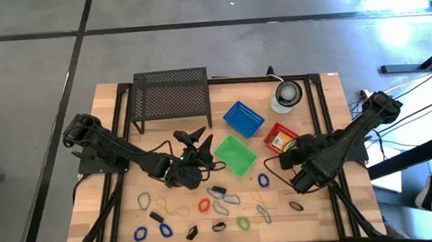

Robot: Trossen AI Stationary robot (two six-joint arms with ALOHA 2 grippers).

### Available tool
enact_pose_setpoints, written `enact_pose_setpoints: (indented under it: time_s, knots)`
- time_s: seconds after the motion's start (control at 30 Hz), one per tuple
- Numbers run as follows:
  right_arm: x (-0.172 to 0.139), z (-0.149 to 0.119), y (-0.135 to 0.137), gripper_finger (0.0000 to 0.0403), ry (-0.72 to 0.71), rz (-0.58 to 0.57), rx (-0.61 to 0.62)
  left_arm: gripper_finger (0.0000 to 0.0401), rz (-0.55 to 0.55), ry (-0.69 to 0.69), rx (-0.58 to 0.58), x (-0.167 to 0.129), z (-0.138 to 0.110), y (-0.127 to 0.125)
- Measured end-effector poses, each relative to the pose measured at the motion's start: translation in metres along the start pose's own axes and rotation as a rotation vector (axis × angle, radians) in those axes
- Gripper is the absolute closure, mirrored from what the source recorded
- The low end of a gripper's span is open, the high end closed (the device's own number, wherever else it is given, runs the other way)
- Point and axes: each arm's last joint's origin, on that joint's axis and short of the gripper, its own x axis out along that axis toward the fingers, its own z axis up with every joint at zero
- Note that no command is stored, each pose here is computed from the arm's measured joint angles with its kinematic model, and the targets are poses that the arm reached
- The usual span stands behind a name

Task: Pick & Place Office Desk Supplies
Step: Put the blue spring keychain into the blue basket

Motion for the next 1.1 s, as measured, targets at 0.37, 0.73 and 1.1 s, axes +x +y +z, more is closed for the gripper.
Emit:
enact_pose_setpoints:
  time_s: [0.37,0.73,1.1]
  knots:
    - [-0.002,-0.004,0.029,0.0287,-0.309,0.36,-0.052,0.021,-0.516,-0.09,-0.293,-0.004,0.005,-0.013]
    - [-0.004,-0.008,0.037,0.0287,-0.32,0.402,-0.145,0.021,-0.756,-0.058,-0.45,-0.008,0.006,-0.019]
    - [0.0,-0.05,0.074,0.0288,-0.143,0.559,-0.56,0.021,-0.836,0.03,-0.348,-0.024,-0.007,-0.026]
